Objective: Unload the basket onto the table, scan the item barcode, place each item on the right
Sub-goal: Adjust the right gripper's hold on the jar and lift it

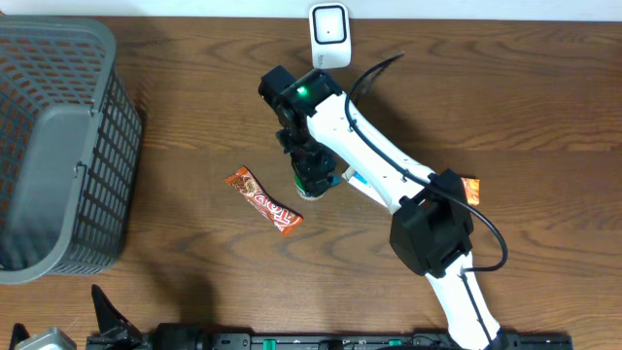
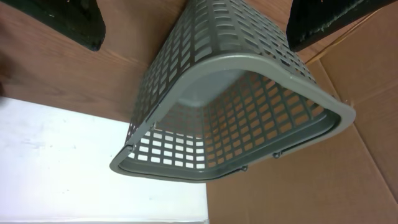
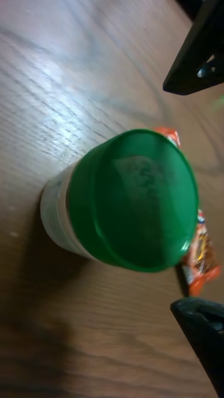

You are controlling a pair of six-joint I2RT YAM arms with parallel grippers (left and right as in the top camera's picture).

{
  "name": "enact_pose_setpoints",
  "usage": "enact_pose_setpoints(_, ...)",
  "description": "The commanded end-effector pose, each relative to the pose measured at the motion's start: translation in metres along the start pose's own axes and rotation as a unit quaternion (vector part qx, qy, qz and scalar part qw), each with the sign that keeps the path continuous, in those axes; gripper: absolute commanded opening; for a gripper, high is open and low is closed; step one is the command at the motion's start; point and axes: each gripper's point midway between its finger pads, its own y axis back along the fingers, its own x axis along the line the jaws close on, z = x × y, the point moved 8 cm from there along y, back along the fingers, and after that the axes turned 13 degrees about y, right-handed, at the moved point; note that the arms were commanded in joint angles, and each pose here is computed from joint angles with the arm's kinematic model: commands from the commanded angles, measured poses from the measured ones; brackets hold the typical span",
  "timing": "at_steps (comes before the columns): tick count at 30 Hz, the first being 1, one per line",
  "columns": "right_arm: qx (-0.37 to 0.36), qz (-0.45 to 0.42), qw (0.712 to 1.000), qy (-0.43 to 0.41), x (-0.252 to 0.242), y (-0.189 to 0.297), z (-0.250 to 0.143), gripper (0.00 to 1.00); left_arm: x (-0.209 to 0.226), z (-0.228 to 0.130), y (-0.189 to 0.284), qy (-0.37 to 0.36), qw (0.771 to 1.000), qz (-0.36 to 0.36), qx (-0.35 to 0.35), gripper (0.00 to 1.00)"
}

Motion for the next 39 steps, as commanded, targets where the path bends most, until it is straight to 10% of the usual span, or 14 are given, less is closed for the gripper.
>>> enact_pose_setpoints(1, 0.002, -0.009, 0.997, -0.071, -0.006, -0.007, -0.003, 0.99, 0.003, -0.001, 0.003, -0.006, 1.0, 0.002, -0.005, 0.93)
enact_pose_setpoints(15, -0.01, -0.014, 0.996, -0.088, -0.009, -0.059, 0.02, 0.99, 0.003, -0.001, 0.003, -0.006, 1.0, 0.002, -0.005, 0.93)
enact_pose_setpoints(24, -0.026, -0.026, 0.998, -0.053, -0.013, -0.062, 0.027, 0.59, 0.003, -0.001, 0.003, -0.006, 1.0, 0.002, -0.005, 0.93)
enact_pose_setpoints(34, -0.028, -0.03, 0.988, 0.148, -0.013, -0.062, 0.031, 0.49, 0.003, -0.002, 0.003, -0.007, 1.0, 0.002, -0.003, 0.93)
enact_pose_setpoints(39, -0.033, -0.031, 0.932, 0.359, -0.009, -0.06, 0.044, 0.52, 0.003, -0.002, 0.003, -0.007, 1.0, 0.002, -0.003, 0.93)
